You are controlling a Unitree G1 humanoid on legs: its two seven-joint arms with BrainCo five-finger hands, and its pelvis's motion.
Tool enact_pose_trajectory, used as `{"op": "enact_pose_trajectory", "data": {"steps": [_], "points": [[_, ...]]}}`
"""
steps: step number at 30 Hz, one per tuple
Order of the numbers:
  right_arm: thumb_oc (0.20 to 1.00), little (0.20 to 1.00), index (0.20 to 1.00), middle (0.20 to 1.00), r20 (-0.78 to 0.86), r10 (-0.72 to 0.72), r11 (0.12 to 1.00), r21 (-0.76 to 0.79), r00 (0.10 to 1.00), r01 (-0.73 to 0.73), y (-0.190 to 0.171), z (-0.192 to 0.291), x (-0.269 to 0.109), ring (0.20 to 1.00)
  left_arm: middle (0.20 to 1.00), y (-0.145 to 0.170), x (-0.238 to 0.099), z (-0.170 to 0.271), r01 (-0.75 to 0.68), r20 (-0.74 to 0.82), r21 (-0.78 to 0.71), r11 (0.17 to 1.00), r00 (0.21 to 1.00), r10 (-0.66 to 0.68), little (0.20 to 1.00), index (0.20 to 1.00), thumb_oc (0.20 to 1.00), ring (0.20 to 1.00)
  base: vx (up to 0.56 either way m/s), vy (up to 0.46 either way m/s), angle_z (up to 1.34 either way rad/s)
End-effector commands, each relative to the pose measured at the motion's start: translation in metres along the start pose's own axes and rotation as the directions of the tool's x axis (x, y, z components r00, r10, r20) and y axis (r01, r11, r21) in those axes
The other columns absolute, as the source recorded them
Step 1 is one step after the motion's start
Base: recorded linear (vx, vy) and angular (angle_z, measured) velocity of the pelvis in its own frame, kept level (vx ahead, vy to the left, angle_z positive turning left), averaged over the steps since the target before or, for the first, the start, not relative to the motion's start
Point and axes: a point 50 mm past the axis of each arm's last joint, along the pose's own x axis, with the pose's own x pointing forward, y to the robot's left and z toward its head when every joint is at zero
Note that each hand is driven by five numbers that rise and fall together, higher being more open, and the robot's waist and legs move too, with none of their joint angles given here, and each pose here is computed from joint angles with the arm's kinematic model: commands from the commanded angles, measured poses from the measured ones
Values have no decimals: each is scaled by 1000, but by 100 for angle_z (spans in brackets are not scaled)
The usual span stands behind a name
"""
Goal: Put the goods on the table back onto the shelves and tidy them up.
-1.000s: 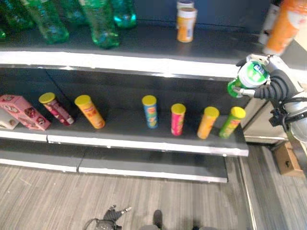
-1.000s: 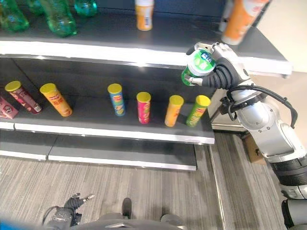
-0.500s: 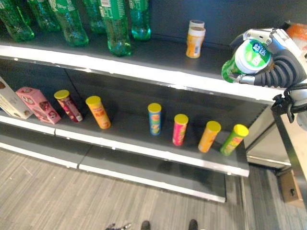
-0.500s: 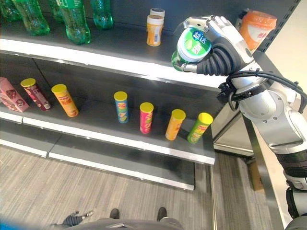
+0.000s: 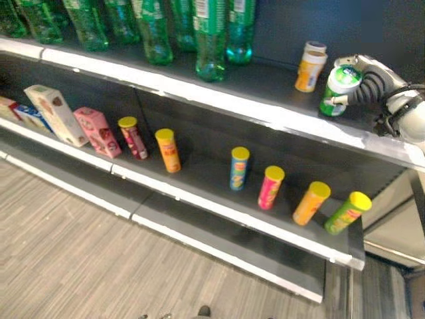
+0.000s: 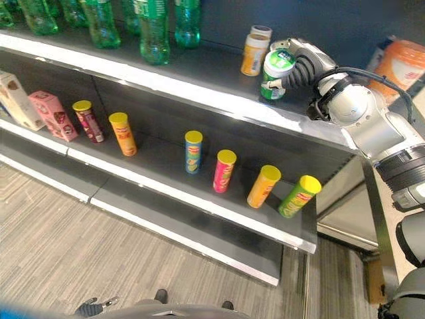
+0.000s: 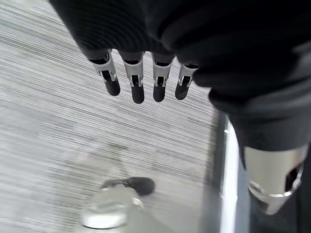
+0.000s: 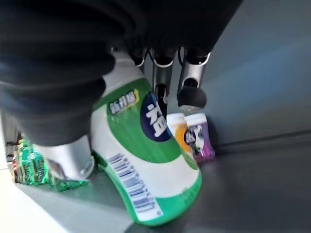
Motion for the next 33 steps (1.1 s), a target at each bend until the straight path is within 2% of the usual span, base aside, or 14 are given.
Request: {"op": "enact_pose_trajectory", "data": {"steps": [1, 8, 18, 29, 30, 33], "points": [[200, 200, 200, 200, 84, -85, 992, 96, 993, 76, -26, 25, 17, 200, 1000, 22, 3, 8, -44, 13, 33, 999, 999, 43, 1000, 1000, 1000, 1000, 19, -18, 20], [200, 200, 200, 200, 2, -104, 966, 236, 995, 101, -22, 14, 34, 200, 1000, 16, 4, 18, -18, 42, 33, 999, 999, 17, 1000, 1000, 1000, 1000, 15, 0, 6], [200, 200, 200, 200, -50, -77, 963, 254, 996, 87, -13, 7, 39, 200, 1000, 13, 4, 18, -8, 39, 51, 999, 999, 6, 1000, 1000, 1000, 1000, 3, 1, 0], [200, 200, 200, 200, 69, 19, 964, 264, 997, -36, -3, 31, 44, 200, 1000, 11, 4, 19, 5, 46, 70, 998, 999, -8, 1000, 1000, 1000, 1000, 3, 1, 0], [200, 200, 200, 200, 66, 37, 957, 284, 997, -54, 6, 30, 45, 200, 1000, 11, 6, 41, -2, 121, 92, 996, 993, -9, 1000, 1000, 1000, 1000, 0, 0, 0], [200, 200, 200, 200, 87, 33, 951, 303, 996, -58, 4, 40, 51, 200, 1000, 9, 6, 54, 30, 159, 82, 996, 986, -42, 1000, 1000, 1000, 1000, 0, 0, 0]]}}
